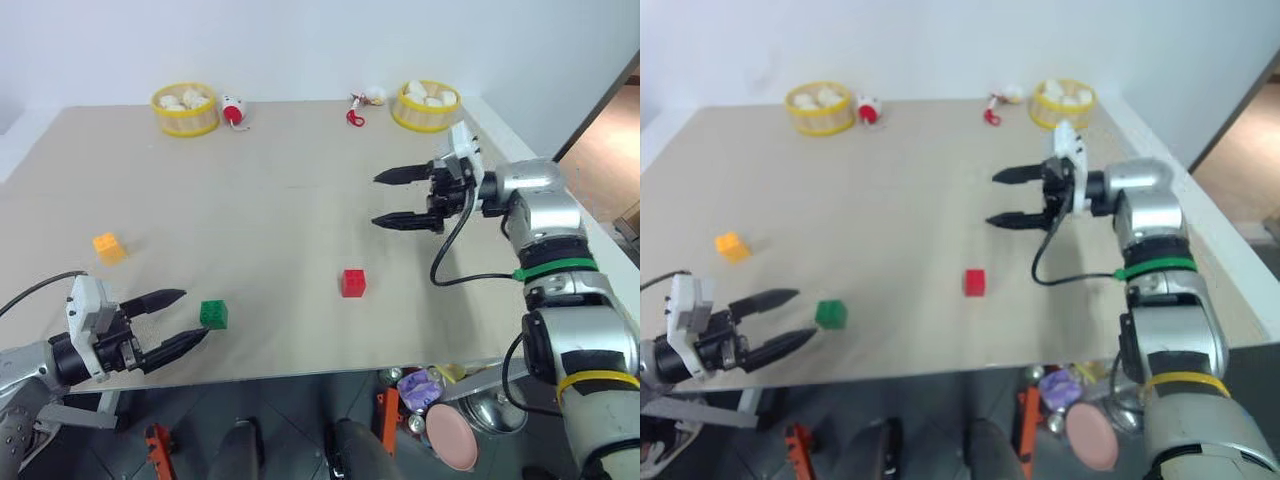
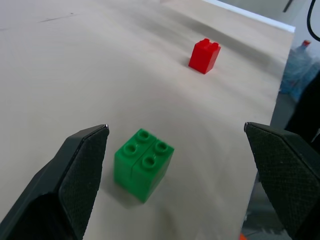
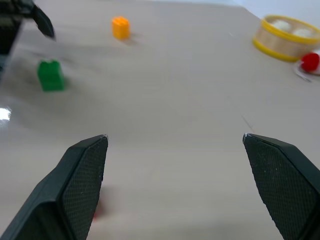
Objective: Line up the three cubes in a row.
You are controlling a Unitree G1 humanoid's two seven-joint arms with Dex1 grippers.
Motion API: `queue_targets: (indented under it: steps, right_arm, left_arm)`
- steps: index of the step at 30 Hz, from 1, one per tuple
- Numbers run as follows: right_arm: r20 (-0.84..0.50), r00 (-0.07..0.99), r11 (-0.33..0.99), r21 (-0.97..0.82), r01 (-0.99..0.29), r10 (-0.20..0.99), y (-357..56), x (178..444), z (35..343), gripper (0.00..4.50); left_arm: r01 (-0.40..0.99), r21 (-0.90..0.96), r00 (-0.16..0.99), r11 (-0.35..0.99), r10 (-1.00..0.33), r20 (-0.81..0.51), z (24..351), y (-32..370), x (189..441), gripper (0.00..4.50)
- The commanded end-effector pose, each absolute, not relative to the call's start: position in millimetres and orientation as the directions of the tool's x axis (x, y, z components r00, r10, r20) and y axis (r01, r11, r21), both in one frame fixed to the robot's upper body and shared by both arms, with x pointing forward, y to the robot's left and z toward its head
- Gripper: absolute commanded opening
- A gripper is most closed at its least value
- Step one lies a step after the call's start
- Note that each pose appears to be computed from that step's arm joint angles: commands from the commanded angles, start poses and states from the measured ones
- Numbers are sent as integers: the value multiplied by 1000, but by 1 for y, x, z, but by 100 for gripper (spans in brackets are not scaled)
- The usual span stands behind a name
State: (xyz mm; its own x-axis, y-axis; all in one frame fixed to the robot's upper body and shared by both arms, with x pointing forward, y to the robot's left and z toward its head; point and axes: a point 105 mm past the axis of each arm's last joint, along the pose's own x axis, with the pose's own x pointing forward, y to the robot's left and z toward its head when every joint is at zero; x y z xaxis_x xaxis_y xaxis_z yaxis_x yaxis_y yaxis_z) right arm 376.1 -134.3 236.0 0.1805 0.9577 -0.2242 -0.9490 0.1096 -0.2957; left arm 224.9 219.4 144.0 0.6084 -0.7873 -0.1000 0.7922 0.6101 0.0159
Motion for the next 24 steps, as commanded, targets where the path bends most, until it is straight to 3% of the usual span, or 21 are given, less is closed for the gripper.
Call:
queue_targets:
  steps: [1,5,11,24]
  right_arm:
    - [-209,71,2,-311,-950,975,-121,356,247,448]
    - [-204,-35,-94,-283,-955,978,-110,331,250,448]
    - [-227,-96,-149,-230,-962,969,-105,311,238,448]
    - [-213,-77,-125,-224,-967,974,-107,300,238,448]
  left_arm:
    - [789,74,614,610,-779,-124,138,227,224,450]
    - [820,98,572,564,-803,-170,124,226,224,450]
    - [842,115,540,528,-815,-209,111,231,234,450]
    - [878,122,478,463,-849,-226,108,228,263,450]
